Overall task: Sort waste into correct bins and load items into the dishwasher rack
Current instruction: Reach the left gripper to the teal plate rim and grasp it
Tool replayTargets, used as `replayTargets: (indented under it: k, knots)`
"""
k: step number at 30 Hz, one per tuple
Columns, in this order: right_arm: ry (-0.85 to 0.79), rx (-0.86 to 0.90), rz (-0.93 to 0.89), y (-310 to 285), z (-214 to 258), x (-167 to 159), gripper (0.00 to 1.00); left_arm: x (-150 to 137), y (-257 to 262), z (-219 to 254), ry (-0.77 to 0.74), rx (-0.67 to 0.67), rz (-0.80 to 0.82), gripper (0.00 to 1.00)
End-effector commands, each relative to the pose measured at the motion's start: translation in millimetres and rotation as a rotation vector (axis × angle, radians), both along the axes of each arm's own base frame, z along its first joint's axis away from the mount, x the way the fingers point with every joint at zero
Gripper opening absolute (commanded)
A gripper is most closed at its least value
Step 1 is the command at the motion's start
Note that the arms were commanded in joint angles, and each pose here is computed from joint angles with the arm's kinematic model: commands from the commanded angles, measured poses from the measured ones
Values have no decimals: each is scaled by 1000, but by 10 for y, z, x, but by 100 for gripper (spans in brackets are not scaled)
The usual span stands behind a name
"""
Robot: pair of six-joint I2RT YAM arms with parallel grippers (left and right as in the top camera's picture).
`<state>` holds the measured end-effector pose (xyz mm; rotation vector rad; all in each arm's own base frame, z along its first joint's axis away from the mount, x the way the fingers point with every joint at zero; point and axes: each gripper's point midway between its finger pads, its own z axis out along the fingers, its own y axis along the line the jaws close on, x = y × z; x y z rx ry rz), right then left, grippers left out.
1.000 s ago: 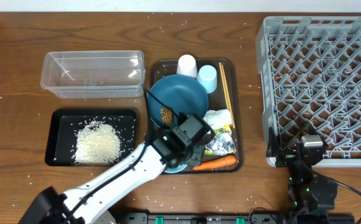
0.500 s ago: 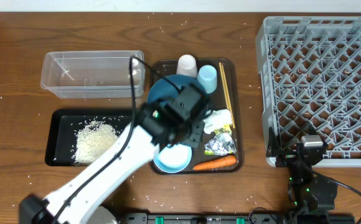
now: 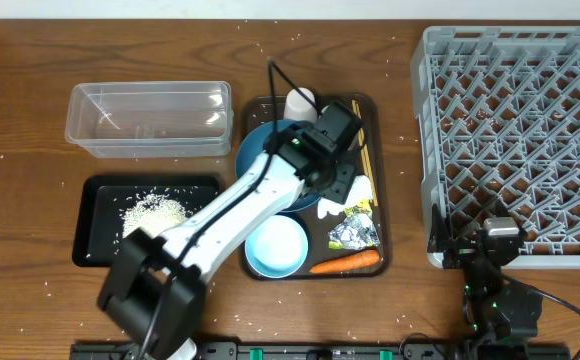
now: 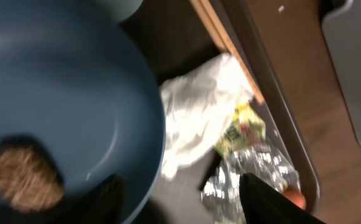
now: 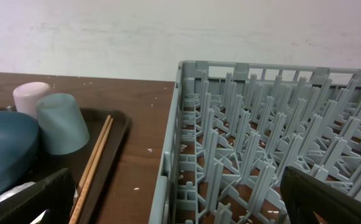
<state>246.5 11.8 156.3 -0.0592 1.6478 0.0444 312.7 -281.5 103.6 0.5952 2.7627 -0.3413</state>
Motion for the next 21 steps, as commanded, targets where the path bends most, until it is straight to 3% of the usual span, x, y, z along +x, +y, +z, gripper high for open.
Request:
replayTargets:
  k: [1, 4, 21]
  knots:
    - [2, -1, -8, -19, -9, -1, 99, 185, 9, -65, -62, 44, 5, 63]
    - [2, -2, -7, -19, -9, -1, 99, 305, 65, -169, -101, 97, 31, 69]
    - [2, -1, -8, -19, -9, -1, 99, 393, 117, -684, -70, 194, 44, 68]
